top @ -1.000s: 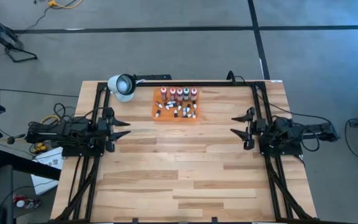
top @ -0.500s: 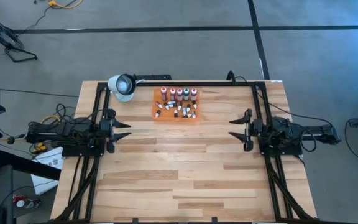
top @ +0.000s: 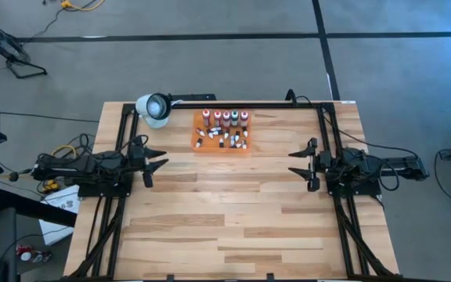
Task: Pick & Place food coloring
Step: Return to Home Position
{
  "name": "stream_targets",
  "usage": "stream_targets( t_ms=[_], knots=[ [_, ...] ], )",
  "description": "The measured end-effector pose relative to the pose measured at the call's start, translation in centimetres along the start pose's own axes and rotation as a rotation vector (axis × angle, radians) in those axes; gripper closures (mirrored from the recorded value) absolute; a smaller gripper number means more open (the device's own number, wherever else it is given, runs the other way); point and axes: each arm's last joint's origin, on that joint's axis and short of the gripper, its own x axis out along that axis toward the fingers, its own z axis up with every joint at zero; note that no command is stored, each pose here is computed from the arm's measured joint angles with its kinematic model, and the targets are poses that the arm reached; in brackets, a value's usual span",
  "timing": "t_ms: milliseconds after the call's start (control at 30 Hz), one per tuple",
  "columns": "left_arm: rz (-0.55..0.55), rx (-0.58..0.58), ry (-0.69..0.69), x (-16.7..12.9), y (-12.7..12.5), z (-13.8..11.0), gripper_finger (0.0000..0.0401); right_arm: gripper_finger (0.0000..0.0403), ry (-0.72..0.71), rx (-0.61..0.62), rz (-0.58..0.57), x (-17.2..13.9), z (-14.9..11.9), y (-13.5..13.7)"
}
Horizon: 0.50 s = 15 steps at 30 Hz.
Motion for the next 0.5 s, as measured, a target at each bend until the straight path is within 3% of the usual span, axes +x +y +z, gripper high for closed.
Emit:
stream_targets(
  t_ms=[200,300,400,500],
  knots=[
    [-0.133,0.077,0.016,-0.01,-0.4,-0.05,0.0264,0.0178,0.001,0.0,0.0,0.0,-0.02,0.0],
    [-0.147,0.101,0.01,0.01,-0.45,-0.06,0.0264,0.0178,0.001,0.0,0.001,0.0,-0.02,0.0],
    [-0.178,0.12,-0.041,0.13,-0.61,0.15,0.0264,0.0178,0.001,0.0,0.001,0.0,-0.02,0.01],
    [-0.277,0.171,-0.137,0.37,-1.02,0.17,0.0264,0.0178,0.001,0.001,0.003,0.0,-0.03,0.01]
  ],
)
